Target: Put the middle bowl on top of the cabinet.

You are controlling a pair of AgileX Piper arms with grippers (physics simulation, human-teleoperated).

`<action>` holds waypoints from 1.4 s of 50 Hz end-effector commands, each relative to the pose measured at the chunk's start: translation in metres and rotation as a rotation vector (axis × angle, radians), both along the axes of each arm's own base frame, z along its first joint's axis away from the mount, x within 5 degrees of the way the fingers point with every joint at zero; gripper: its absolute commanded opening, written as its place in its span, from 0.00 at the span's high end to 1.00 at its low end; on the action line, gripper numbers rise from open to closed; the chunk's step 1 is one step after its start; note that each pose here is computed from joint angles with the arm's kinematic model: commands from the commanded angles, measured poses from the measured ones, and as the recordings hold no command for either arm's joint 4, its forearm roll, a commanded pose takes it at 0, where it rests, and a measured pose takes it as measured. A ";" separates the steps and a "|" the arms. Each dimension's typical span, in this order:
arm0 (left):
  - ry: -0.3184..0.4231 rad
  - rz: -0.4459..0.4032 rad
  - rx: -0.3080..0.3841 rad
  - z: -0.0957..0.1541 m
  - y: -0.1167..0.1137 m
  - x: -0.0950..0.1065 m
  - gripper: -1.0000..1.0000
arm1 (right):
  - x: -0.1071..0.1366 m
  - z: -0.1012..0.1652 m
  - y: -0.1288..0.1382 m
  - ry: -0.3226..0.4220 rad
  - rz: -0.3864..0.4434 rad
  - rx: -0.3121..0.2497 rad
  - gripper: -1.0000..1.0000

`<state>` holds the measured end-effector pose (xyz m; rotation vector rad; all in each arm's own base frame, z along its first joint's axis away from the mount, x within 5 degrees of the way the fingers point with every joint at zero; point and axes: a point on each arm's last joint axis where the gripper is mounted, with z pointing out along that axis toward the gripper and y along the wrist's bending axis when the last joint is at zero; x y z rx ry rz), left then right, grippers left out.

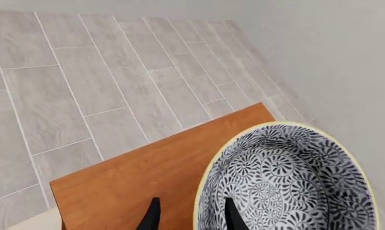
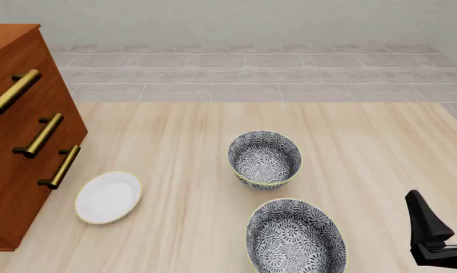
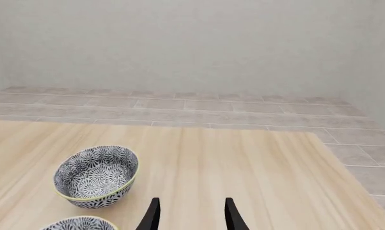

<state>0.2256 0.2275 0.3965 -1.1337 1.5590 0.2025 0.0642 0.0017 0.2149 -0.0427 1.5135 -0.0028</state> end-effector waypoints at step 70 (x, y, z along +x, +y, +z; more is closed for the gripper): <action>-0.115 -0.071 0.057 0.038 -0.060 -0.026 0.00 | 0.000 0.001 0.000 -0.006 0.004 0.003 0.00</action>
